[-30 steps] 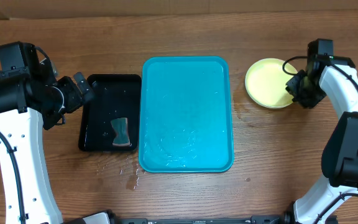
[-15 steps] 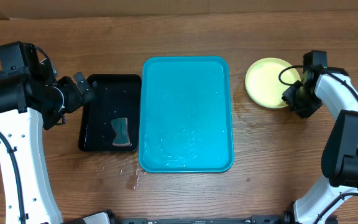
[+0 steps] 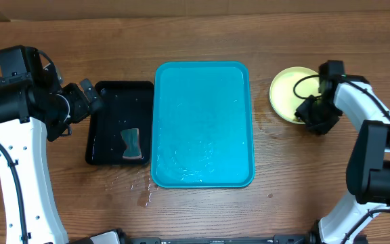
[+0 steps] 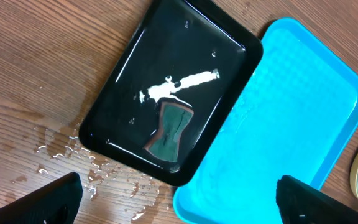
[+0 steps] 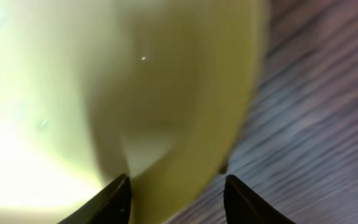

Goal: Clean dirty plates on tray and stack at the side
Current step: 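Open the right gripper and release the yellow plate on the stack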

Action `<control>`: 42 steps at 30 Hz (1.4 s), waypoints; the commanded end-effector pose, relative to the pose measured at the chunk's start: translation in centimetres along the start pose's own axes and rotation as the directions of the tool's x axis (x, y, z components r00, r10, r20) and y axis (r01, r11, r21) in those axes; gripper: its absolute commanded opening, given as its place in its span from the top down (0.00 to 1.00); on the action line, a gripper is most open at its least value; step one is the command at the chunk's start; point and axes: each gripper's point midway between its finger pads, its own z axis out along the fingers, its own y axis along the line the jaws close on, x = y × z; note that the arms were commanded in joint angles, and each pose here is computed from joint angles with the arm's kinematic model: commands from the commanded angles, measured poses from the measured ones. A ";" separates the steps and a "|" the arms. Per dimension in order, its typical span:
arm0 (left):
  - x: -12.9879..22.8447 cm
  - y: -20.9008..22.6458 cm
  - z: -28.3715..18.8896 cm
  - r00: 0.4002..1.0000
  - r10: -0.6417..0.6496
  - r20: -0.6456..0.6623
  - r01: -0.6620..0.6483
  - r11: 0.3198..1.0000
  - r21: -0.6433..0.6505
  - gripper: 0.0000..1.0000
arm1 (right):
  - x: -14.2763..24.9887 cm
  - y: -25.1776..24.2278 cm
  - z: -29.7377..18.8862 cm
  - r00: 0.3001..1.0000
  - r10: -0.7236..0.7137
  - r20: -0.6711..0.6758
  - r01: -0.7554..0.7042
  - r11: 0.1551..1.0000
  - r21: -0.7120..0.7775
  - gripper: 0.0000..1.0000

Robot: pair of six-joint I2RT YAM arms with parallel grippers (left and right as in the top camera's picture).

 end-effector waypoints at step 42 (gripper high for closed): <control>0.0 0.0 0.2 1.000 -0.015 -0.004 0.015 1.000 -0.007 0.00 | 7.4 12.8 -11.1 0.535 -0.833 0.143 0.814 0.463 -0.351 0.00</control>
